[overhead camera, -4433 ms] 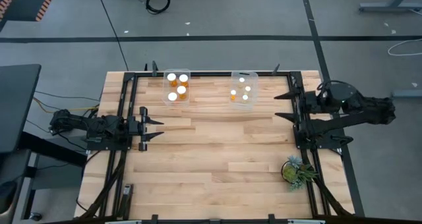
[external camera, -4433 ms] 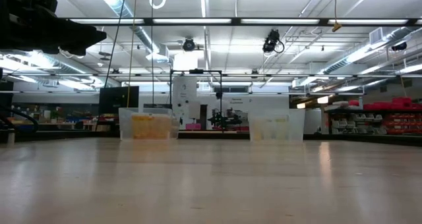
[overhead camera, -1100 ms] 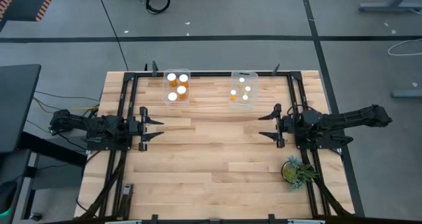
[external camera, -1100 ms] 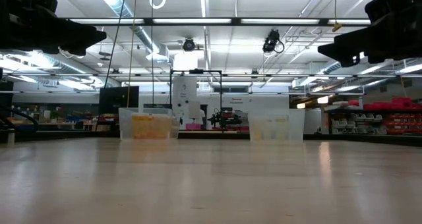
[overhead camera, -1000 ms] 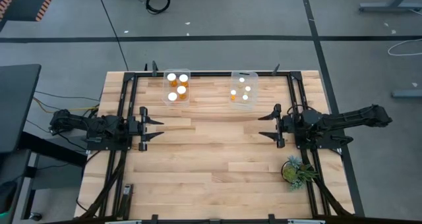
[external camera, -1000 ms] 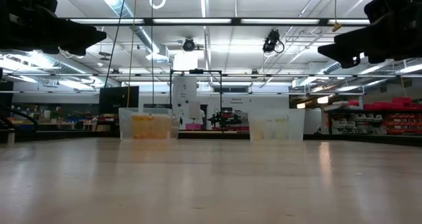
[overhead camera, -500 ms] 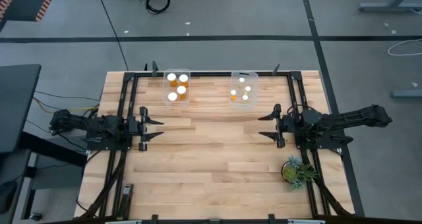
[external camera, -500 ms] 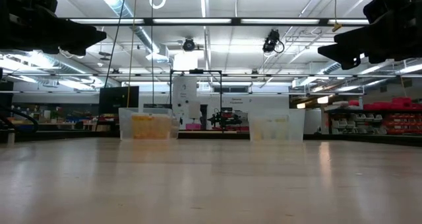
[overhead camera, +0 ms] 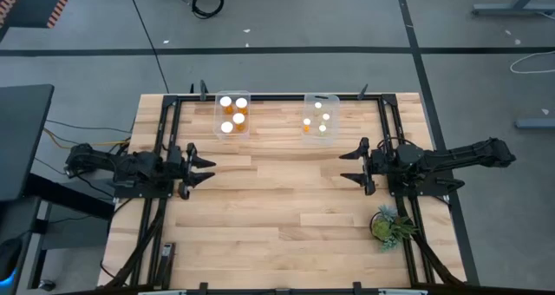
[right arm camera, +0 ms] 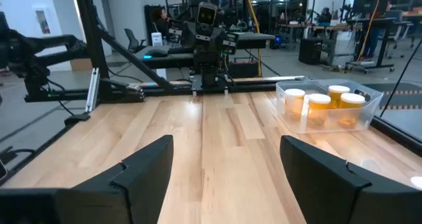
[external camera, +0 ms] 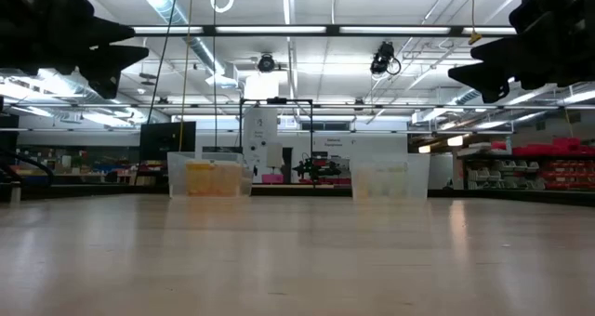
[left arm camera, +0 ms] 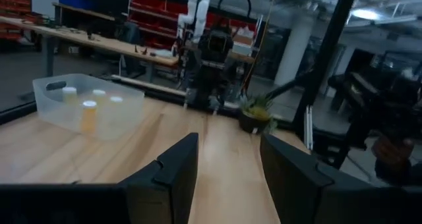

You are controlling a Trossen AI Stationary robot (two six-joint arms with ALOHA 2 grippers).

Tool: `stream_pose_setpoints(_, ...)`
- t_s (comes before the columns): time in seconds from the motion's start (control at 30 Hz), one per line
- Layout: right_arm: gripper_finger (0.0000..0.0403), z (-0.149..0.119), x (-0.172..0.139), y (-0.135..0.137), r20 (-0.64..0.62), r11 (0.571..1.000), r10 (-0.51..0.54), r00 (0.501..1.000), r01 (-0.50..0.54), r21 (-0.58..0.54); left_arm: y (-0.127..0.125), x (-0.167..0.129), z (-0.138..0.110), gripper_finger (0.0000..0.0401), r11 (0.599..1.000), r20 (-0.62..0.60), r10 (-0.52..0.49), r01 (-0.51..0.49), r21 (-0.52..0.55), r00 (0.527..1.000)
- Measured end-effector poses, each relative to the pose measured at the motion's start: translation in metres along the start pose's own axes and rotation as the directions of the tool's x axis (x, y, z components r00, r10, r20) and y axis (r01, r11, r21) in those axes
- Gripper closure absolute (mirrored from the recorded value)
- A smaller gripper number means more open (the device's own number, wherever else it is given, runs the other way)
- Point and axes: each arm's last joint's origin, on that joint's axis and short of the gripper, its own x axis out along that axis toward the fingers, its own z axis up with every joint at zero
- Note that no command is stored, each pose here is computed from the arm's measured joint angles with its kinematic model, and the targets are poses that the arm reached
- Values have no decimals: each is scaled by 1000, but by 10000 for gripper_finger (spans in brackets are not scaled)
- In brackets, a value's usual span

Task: Pick and place medicine bottles into bin by pill shape (circle, oval)
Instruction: Return to Home Position

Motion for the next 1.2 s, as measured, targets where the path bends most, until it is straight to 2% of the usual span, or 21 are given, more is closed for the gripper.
stream_pose_setpoints(0.37,118,7,0,0,41,999,-4,999,2,53,-2,-1,-4,229,982,-39,-23,30,188,999)
stream_pose_setpoints(0.57,118,8,0,-1,52,996,-52,997,48,73,-2,-1,-4,229,971,-41,-26,35,237,999)
stream_pose_setpoints(1.03,118,7,0,-2,37,994,-79,996,76,82,-2,-1,-4,229,932,-44,-24,38,360,999)
stream_pose_setpoints(1.2,118,4,0,-3,4,988,-91,996,90,127,-2,-1,-5,229,930,-53,-22,39,364,998)
